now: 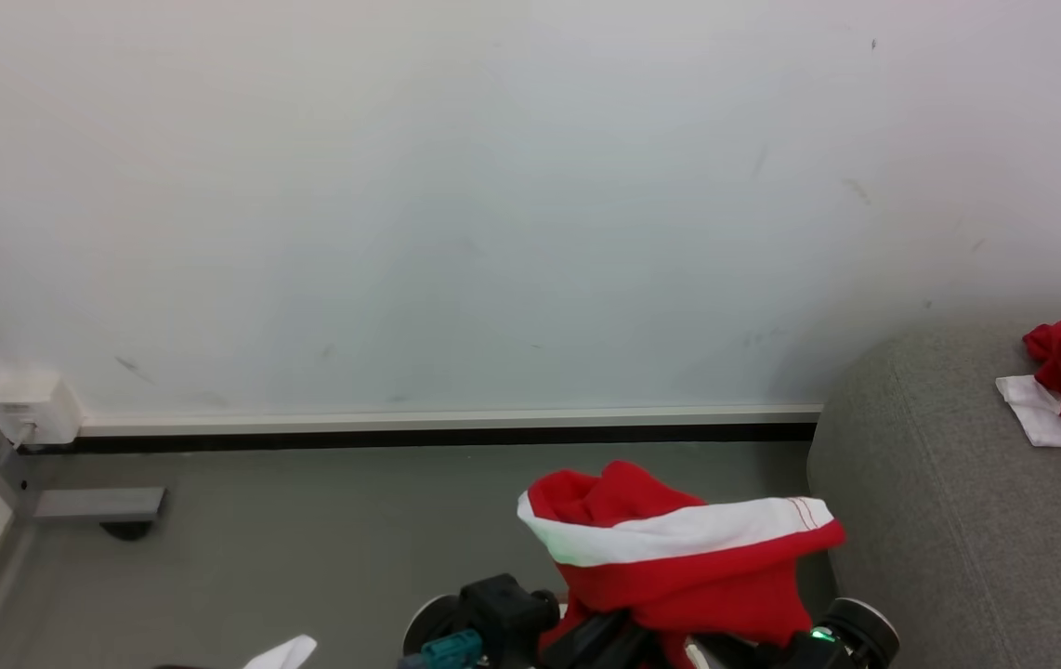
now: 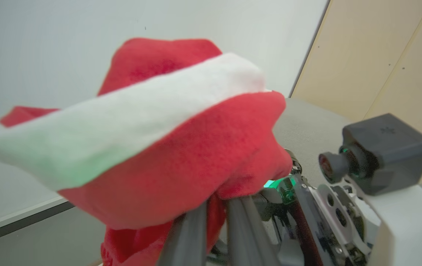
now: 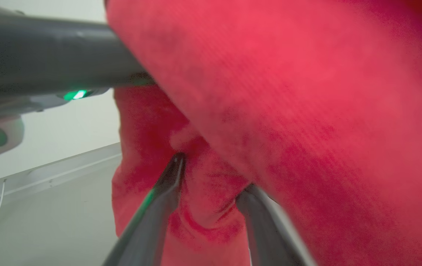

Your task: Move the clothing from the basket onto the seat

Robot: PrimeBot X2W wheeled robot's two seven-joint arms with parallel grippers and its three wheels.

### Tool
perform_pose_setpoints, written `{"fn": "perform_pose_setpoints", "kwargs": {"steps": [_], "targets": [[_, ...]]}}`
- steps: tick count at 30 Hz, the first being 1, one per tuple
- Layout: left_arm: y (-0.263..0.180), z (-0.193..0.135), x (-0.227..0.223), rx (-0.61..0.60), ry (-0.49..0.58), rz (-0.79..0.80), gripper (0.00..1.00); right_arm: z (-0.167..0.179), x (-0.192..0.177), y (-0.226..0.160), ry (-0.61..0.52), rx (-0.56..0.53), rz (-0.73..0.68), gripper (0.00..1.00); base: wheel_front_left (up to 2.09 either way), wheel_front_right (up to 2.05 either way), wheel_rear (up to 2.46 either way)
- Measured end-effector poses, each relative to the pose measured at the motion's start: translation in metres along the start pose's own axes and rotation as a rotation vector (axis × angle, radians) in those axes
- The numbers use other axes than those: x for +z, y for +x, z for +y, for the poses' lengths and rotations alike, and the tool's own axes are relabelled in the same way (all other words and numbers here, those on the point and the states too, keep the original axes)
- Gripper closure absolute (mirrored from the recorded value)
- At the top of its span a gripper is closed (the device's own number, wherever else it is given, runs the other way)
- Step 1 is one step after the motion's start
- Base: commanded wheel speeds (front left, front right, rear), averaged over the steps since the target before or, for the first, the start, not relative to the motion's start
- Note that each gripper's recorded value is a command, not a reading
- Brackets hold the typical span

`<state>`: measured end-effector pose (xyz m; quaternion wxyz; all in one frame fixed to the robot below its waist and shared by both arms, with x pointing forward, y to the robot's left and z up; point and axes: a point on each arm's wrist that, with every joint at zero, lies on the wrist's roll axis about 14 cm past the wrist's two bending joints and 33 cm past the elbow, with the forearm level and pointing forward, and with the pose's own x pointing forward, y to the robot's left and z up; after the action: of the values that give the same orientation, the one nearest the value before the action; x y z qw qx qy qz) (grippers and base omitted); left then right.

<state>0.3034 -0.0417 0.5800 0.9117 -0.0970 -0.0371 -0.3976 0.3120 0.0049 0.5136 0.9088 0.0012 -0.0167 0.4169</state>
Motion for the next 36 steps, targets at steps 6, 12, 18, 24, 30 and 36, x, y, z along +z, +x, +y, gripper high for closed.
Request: {"fn": "perform_pose_setpoints", "kwargs": {"steps": [6,12,18,24,30,36], "targets": [[0.000,0.004,-0.008,0.013,-0.004,0.025,0.96,-0.002,0.002,-0.001,0.026,0.002,-0.002,1.00,0.00,0.00,0.00],[0.003,0.007,-0.012,0.011,0.043,0.029,0.00,-0.019,0.013,-0.008,0.024,-0.052,-0.036,1.00,0.00,0.00,0.00],[0.012,0.001,-0.022,-0.032,0.054,0.049,0.00,-0.045,0.021,-0.027,0.028,-0.157,-0.066,1.00,0.00,0.00,0.00],[0.029,-0.017,-0.034,-0.117,0.041,0.078,0.00,-0.080,0.018,-0.069,0.033,-0.332,-0.066,1.00,0.00,0.00,0.00],[0.047,-0.040,-0.046,-0.228,0.030,0.107,0.00,-0.113,0.019,-0.128,0.024,-0.549,-0.078,1.00,0.00,0.00,0.00],[0.063,-0.070,-0.055,-0.350,0.019,0.125,0.00,-0.126,0.021,-0.181,0.010,-0.723,-0.085,1.00,0.00,0.00,0.00]]}}
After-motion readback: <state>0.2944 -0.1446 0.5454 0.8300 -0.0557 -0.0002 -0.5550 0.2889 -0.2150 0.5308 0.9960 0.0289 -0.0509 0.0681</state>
